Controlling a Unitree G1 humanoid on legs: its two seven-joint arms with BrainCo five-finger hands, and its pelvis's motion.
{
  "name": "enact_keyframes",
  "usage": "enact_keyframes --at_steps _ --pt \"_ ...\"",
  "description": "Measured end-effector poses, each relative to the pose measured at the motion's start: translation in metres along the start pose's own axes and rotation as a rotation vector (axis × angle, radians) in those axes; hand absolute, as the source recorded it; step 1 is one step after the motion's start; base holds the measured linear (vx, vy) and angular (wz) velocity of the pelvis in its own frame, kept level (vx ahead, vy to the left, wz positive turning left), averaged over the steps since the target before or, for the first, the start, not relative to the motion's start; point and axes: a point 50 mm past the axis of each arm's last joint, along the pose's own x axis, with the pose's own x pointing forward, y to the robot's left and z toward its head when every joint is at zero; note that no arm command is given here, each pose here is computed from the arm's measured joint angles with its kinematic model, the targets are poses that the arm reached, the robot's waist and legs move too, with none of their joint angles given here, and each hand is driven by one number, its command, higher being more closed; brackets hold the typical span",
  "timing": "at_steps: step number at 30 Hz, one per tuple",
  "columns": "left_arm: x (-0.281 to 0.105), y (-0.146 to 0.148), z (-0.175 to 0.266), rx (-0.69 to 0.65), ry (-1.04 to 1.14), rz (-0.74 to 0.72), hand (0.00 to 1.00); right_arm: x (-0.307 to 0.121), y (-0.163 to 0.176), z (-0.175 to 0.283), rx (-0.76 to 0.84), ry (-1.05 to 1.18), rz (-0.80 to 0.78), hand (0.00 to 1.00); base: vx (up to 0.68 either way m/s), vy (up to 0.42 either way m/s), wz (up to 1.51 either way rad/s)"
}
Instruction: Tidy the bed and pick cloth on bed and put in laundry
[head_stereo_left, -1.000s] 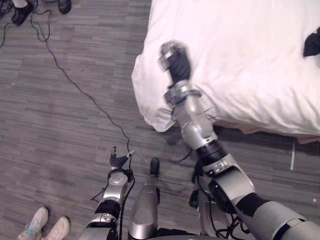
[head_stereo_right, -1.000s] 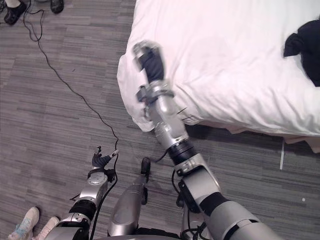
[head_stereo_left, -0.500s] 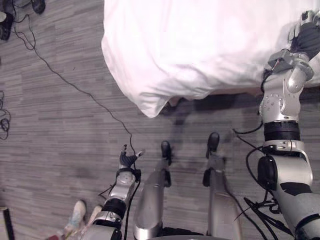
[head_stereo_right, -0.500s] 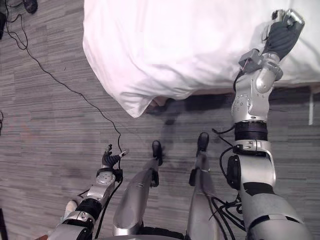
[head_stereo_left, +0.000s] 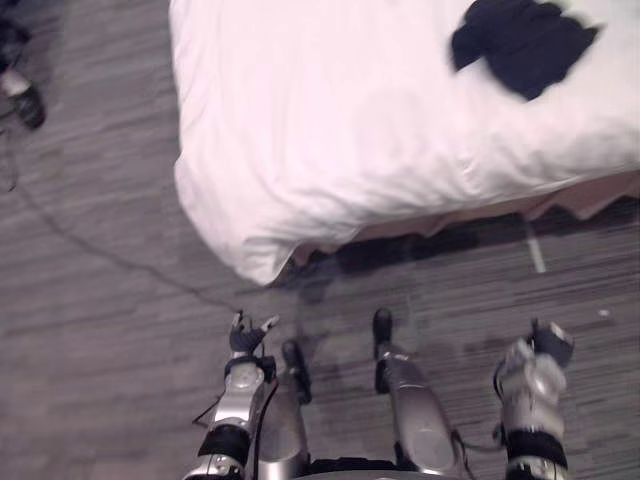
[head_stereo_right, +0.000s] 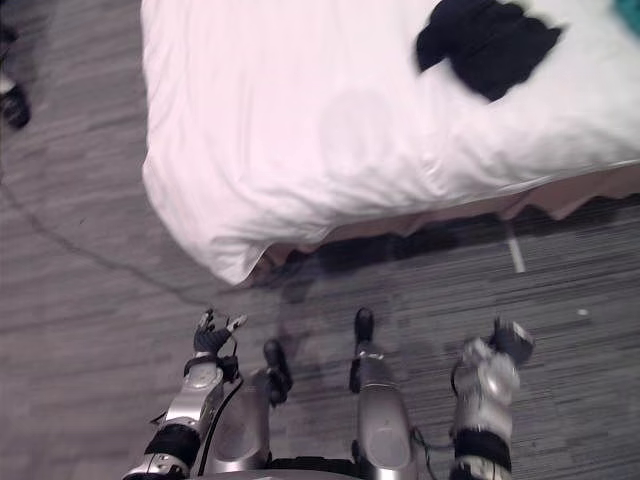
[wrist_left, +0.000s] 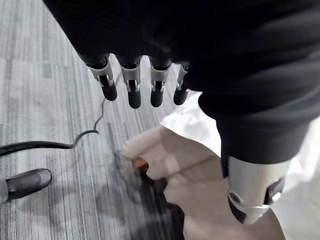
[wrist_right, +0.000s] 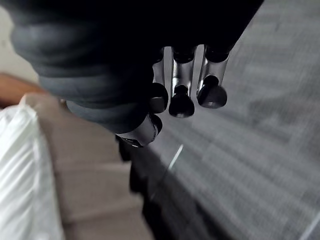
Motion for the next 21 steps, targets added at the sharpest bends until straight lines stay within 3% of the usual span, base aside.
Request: enact_keyframes --at_steps 3,5,9,13,16,21 --pt "-0.001 -0.003 -0.013 0.064 0.047 -0.045 0.00 -0.008 -0.050 -0.051 -0.153 0.193 -0.085 0.00 0.16 0.084 -0.32" --pt "-0.002 -0.002 -0.020 0.115 0.062 -0.064 0.00 -0.020 -0.061 -0.078 -0.216 0.297 -0.081 0.00 0.11 0.091 -0.68" --pt "-0.005 -0.007 -0.035 0.272 0.098 -0.135 0.00 -0.040 -0.049 -0.116 -0.346 0.475 0.026 0.00 0.06 0.093 -1.27" --pt "-0.004 -0.013 -0.037 0.366 0.106 -0.204 0.00 -0.045 -0.027 -0.121 -0.413 0.471 0.126 0.00 0.16 -0.041 -1.89" --pt "-0.004 -0.029 -0.029 0.396 0.076 -0.262 0.00 -0.043 -0.021 -0.116 -0.468 0.436 0.180 0.00 0.22 -0.152 -1.95" --pt "-0.006 -0.029 -0.033 0.413 0.070 -0.275 0.00 -0.043 -0.001 -0.112 -0.618 0.359 0.306 0.00 0.26 -0.027 -2.42"
